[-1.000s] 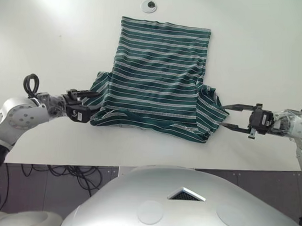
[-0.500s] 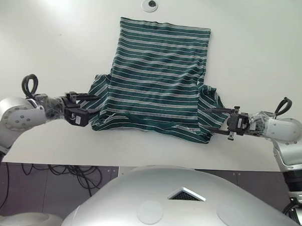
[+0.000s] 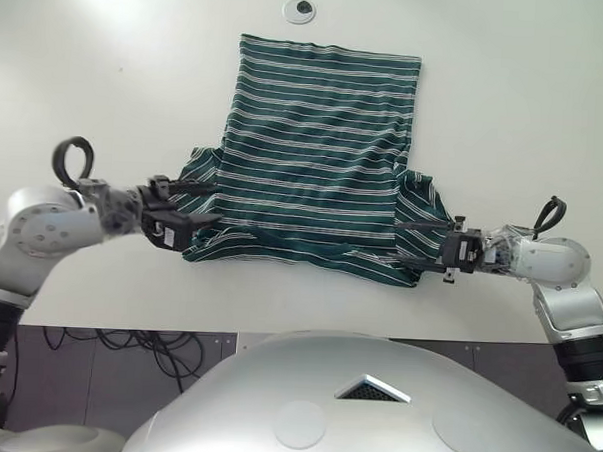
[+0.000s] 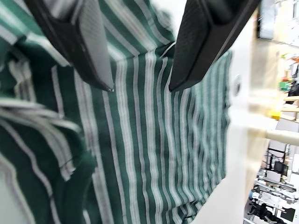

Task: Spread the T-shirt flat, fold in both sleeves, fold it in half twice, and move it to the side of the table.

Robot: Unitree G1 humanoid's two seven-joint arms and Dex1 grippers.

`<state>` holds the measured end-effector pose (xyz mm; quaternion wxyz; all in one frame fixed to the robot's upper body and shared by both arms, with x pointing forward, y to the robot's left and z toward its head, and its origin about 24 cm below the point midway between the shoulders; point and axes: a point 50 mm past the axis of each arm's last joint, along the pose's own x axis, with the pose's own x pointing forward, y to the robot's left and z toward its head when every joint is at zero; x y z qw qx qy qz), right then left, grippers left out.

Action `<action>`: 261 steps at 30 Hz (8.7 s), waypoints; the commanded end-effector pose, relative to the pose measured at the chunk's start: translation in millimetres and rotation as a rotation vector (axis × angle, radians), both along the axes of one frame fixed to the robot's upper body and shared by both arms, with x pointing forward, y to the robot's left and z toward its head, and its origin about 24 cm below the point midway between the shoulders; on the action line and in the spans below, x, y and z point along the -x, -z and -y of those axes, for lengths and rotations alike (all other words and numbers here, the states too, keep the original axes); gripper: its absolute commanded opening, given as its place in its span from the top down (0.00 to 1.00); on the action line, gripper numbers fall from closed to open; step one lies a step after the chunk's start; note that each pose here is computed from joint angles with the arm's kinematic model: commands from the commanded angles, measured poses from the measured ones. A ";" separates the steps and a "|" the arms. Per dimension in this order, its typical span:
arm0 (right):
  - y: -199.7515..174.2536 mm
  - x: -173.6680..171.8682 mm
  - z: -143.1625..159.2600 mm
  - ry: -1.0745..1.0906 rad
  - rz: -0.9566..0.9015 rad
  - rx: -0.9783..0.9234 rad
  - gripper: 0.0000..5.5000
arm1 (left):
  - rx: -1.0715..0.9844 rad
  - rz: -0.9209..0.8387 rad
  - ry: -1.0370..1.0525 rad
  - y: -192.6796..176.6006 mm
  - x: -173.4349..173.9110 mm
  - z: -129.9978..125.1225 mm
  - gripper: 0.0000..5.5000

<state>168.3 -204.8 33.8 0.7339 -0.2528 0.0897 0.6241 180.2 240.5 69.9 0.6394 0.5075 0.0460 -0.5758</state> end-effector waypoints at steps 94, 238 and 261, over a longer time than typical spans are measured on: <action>-30.9 10.2 29.0 -0.002 0.019 0.041 0.58 | 0.790 -0.635 -0.838 2.1 39.7 -55.0 1.00; -22.3 39.6 61.7 -0.011 -0.098 0.235 0.54 | 0.164 -0.245 0.133 50.1 91.0 19.9 1.00; 1.7 53.2 32.6 -0.220 0.102 0.223 0.68 | 0.179 -0.235 0.122 50.6 87.1 22.2 1.00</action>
